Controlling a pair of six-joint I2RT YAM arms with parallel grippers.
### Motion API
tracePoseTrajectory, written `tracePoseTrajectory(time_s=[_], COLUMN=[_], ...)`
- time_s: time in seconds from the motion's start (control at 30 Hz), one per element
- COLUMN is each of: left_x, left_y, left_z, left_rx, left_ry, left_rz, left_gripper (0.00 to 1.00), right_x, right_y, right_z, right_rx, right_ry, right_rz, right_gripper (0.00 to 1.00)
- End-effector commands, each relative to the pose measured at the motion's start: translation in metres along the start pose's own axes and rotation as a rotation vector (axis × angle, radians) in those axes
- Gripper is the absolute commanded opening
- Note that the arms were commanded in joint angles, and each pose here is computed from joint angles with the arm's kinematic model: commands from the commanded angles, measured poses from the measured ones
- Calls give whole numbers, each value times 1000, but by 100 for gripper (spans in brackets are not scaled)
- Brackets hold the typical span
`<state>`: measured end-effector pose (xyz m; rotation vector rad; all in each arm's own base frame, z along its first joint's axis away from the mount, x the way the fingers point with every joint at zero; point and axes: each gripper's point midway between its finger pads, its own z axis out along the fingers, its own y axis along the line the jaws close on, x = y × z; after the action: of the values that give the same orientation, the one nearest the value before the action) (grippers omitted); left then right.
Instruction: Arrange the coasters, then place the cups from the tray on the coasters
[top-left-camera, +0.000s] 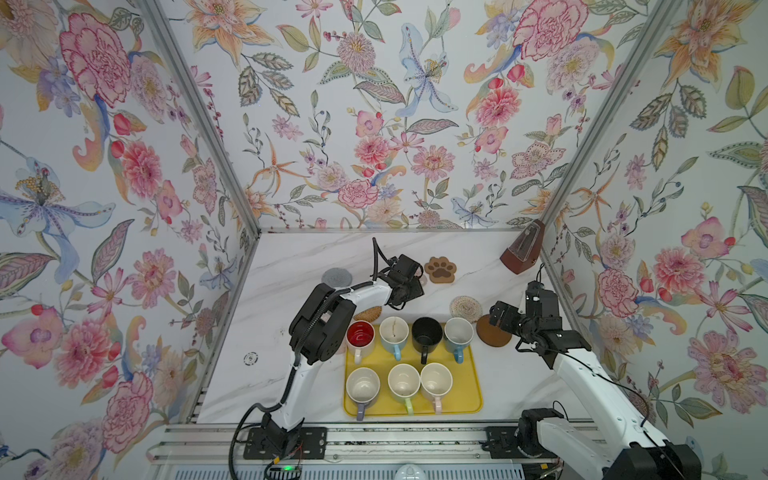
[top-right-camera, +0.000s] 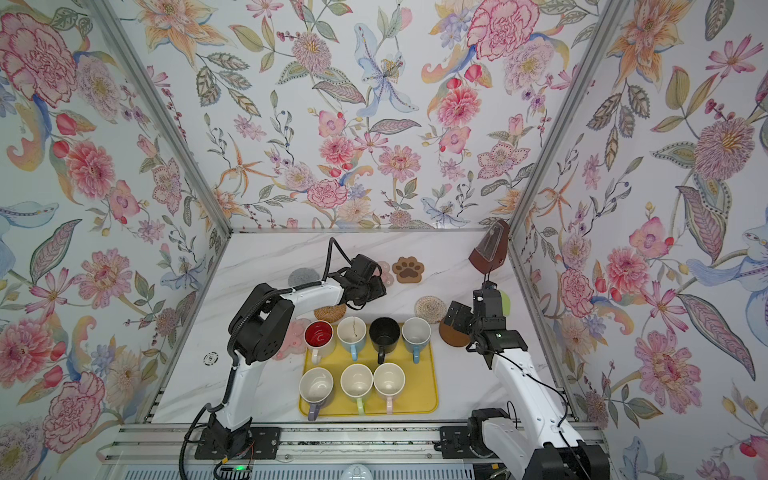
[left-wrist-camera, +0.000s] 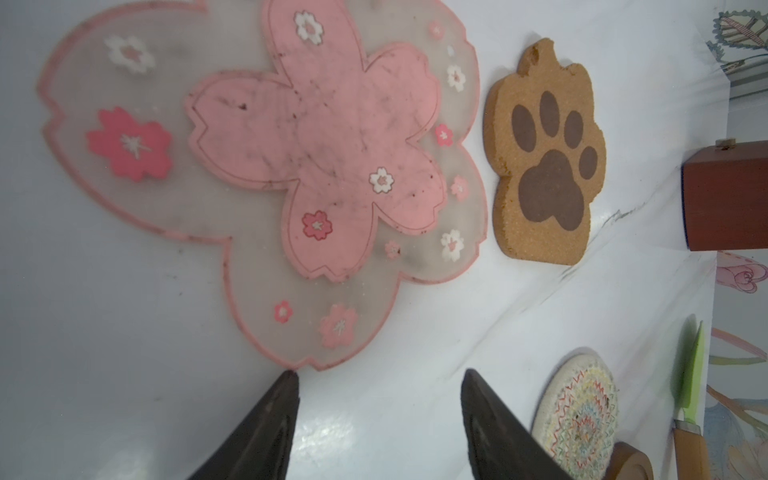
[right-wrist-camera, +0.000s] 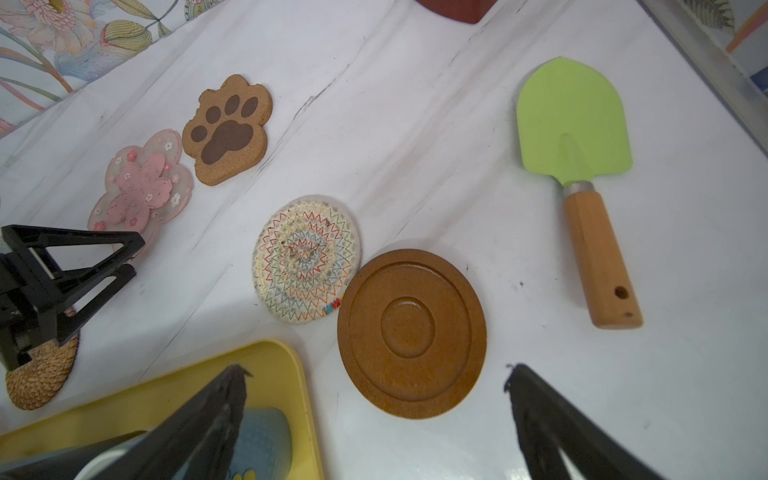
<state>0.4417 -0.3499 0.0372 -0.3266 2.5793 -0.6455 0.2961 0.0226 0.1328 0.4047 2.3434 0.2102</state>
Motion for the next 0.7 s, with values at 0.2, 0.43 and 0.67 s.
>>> tracePoseTrajectory(time_s=[0.2,0.43,0.67], left_x=[-42,-105,-107], left_y=[-1,-22,40], left_z=[-33,-139,-246], left_rx=[-58,-44,-125], left_ry=[-90,-313,-581], left_rz=[100,223,292], left_gripper=[65,70,87], right_x=[0,-6,-15], right_y=[-1,3,18], right_z=[2,8,18], right_rx=[12,15,4], right_ry=[15,38,62], right_rz=[-3,-7,-37], right_gripper=[99,99,97])
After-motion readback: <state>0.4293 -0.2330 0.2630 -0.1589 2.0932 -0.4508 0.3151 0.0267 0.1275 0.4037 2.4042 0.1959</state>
